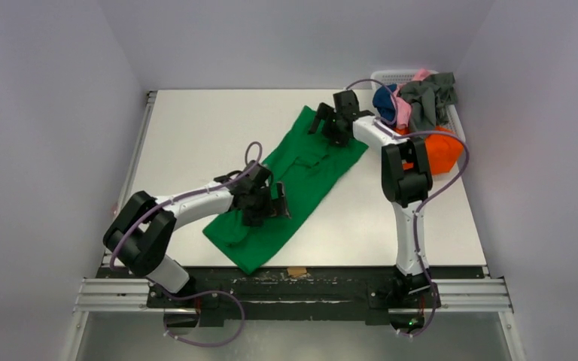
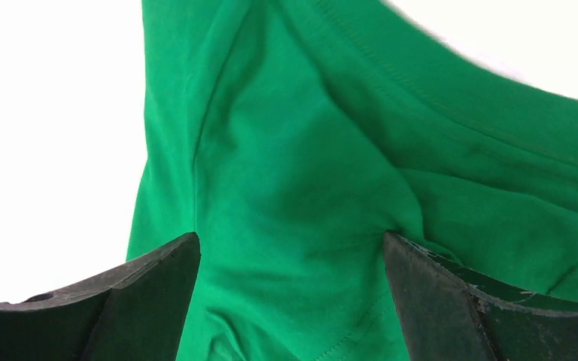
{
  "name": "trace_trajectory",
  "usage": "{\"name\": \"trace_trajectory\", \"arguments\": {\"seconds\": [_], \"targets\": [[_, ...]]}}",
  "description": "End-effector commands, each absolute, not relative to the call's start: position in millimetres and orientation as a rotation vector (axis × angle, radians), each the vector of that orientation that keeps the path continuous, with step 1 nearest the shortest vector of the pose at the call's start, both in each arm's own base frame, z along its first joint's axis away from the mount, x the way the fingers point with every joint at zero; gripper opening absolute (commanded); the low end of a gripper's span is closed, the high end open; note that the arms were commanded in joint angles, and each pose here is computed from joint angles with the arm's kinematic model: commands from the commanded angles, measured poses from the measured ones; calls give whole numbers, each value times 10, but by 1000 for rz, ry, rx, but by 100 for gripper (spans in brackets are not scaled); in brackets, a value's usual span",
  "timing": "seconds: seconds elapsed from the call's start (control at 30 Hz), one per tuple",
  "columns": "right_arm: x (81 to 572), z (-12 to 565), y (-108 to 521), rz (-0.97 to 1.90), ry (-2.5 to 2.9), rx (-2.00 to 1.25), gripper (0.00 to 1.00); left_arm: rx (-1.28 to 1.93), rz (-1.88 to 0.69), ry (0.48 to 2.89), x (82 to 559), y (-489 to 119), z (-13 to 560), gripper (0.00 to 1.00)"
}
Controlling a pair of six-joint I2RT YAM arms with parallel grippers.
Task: Fold and stack the t-shirts
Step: Rotate the tshirt 90 degrees
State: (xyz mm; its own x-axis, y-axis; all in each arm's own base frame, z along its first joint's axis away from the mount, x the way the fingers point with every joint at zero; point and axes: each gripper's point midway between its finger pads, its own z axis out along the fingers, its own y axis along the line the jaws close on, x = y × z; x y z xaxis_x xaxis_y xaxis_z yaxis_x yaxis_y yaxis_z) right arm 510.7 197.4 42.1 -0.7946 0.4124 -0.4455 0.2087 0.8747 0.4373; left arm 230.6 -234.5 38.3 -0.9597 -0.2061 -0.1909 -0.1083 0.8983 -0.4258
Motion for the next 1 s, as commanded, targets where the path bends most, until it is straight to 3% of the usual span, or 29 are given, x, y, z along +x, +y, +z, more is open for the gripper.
{"name": "trace_trajectory", "arguments": {"seconds": [0.0, 0.27, 0.4, 0.5, 0.63, 0.73, 0.97], "targets": [[5244, -187, 2181, 560, 2627, 401, 90, -290, -797, 2807, 2172, -2934, 404, 100], [6017, -58, 2971, 928, 2401, 279, 90, -188, -966, 2802, 2132, -3732, 323, 100], [6387, 375, 3042, 960, 2220, 234, 90, -47, -1010, 2764, 2036, -3953, 529, 100], [6400, 974, 3016, 939, 2137, 129, 91, 53, -919, 2730, 1970, -3859, 721, 100], [6136, 1798, 2799, 803, 2084, 6, 94, 98, -792, 2665, 1843, -3371, 951, 100], [5700, 2002, 2416, 623, 2150, 30, 95, 96, -628, 2686, 1655, -2838, 895, 100], [4160, 1331, 2025, 474, 2369, 105, 94, 67, -421, 2728, 1424, -2055, 540, 100]]}}
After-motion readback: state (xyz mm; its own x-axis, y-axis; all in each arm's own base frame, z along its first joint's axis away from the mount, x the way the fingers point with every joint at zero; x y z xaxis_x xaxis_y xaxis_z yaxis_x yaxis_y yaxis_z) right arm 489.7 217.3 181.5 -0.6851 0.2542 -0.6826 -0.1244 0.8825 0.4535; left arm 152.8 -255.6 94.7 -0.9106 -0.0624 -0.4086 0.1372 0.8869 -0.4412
